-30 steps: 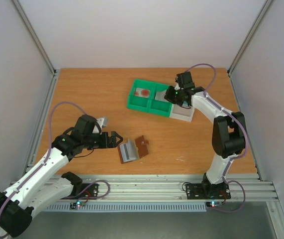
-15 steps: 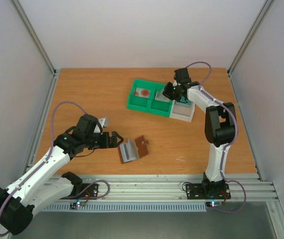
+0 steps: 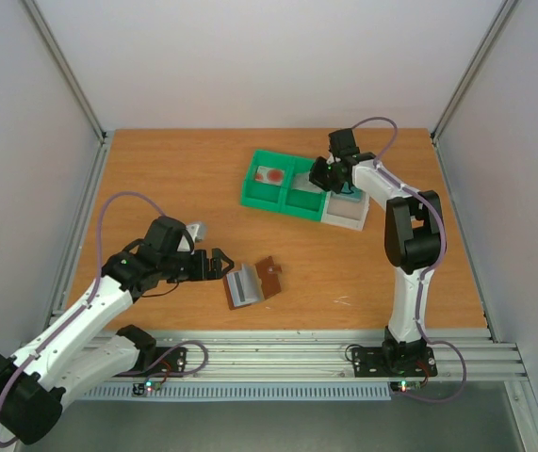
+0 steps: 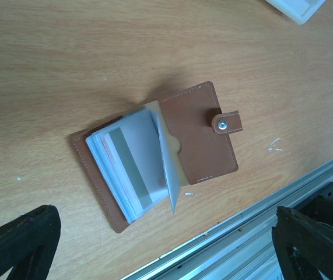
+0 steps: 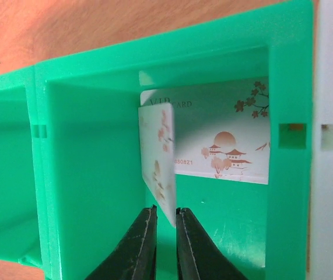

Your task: Take the credit cards out of the card holder

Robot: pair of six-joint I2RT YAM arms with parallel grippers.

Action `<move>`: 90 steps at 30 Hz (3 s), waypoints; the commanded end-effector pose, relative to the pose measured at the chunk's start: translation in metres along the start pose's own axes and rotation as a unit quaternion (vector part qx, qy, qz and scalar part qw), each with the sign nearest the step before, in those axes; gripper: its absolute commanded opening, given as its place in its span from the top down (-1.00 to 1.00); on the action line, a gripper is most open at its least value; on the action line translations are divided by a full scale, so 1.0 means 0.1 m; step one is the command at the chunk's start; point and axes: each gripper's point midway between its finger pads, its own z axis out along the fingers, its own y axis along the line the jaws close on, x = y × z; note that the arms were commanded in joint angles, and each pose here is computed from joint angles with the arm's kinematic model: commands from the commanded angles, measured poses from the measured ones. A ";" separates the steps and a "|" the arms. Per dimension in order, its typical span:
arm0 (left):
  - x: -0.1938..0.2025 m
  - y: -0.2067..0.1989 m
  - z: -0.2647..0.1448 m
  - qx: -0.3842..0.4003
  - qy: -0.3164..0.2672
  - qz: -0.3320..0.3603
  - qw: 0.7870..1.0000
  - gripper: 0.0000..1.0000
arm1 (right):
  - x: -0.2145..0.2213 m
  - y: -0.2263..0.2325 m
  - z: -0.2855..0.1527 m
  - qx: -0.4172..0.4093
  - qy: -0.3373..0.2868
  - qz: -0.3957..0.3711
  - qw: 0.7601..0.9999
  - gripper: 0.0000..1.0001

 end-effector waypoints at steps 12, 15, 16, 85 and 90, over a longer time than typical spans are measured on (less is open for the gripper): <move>-0.03 0.02 0.01 -0.014 0.006 -0.005 1.000 -0.99 | -0.10 0.06 -0.24 0.015 -0.011 -0.013 1.000 0.70; -0.02 0.04 0.03 -0.018 0.012 -0.013 1.000 -0.99 | -0.05 0.12 -0.32 -0.002 -0.007 -0.015 1.000 0.67; -0.02 0.04 0.04 -0.021 0.014 -0.015 1.000 -0.99 | -0.03 0.14 -0.35 -0.006 -0.005 -0.015 1.000 0.66; 0.00 -0.03 0.61 0.108 0.048 -0.131 0.984 -0.87 | 3.00 -0.18 -0.26 -0.005 0.233 -0.143 0.962 0.55; -0.04 -0.07 0.67 0.123 0.048 -0.128 0.983 -0.87 | 3.02 -0.23 -0.23 -0.007 0.230 -0.138 0.963 0.61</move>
